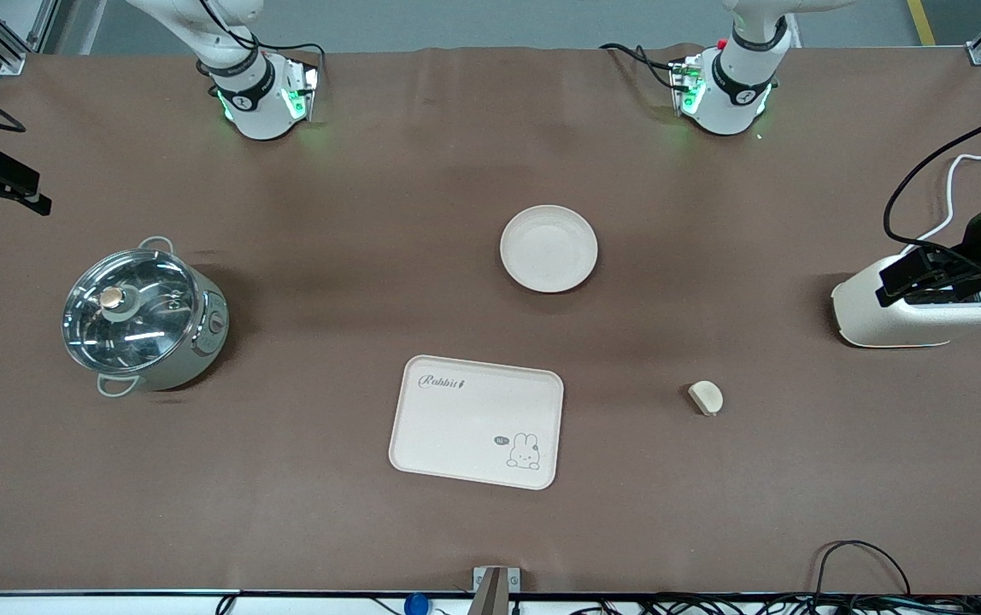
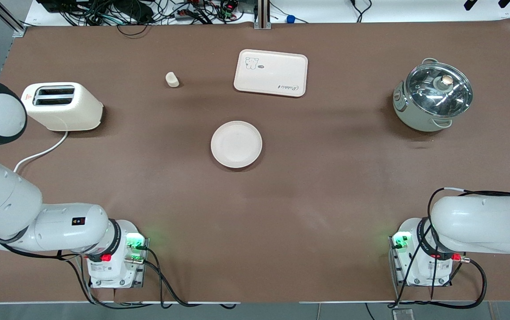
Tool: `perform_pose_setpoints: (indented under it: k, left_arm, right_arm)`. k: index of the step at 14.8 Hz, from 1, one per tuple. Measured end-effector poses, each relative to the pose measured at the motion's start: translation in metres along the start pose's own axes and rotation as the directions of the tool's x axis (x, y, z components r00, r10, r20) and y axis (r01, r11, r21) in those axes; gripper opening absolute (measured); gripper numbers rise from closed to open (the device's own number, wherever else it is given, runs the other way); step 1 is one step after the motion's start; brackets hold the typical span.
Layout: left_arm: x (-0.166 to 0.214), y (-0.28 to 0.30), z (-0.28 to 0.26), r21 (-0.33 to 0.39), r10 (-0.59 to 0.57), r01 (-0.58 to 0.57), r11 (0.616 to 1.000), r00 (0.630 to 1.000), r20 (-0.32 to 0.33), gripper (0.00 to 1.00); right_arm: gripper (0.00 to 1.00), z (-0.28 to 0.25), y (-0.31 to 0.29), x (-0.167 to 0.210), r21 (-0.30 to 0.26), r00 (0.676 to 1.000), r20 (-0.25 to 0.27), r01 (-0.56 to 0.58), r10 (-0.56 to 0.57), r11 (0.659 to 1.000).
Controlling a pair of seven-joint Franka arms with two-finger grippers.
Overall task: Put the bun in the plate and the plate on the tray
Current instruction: 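Move the left gripper over the small cream bun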
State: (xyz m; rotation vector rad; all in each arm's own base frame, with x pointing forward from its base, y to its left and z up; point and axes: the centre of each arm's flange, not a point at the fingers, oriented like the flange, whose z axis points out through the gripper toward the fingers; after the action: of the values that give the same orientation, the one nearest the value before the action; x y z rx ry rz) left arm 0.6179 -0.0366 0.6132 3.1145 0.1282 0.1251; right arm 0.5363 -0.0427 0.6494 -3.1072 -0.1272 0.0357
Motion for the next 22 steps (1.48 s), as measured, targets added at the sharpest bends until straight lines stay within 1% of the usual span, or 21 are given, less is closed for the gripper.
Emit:
perform_pose_setpoints:
  k: [5,7,10,14,17,19,22]
  left_arm:
    - [-0.001,0.007,0.004,0.0,0.011,-0.011,1.0,1.0,0.009,1.0]
    - [0.0,0.007,0.014,0.002,0.012,-0.012,1.0,1.0,0.029,1.0]
    - [-0.001,0.014,0.036,0.003,0.03,-0.03,1.0,0.996,0.087,1.0]
    - [-0.016,0.035,0.058,0.01,0.062,-0.066,0.998,0.978,0.2,1.0]
    - [-0.011,0.03,0.093,0.013,0.054,-0.059,0.998,0.967,0.25,1.0]
    - [0.003,0.022,0.126,0.006,0.039,-0.042,0.999,0.966,0.254,1.0]
    - [0.029,0.024,0.186,-0.015,0.032,-0.029,0.999,0.976,0.214,1.0]
  right_arm:
    - [1.0,0.0,0.0,0.0,0.0,1.0,0.002,0.0,0.0,1.0]
    - [1.0,0.0,0.0,0.0,0.0,1.0,0.002,0.0,0.0,1.0]
    - [1.0,0.0,0.0,0.0,0.0,1.0,0.0,0.001,-0.001,1.0]
    - [1.0,0.01,0.002,0.006,0.005,1.0,0.015,0.003,-0.003,1.0]
    - [1.0,0.021,0.006,0.018,0.008,1.0,0.009,0.003,-0.003,1.0]
    - [1.0,0.024,0.007,0.02,0.009,1.0,0.009,0.003,-0.003,1.0]
    - [1.0,0.025,0.007,0.021,0.01,1.0,0.013,0.002,-0.002,1.0]
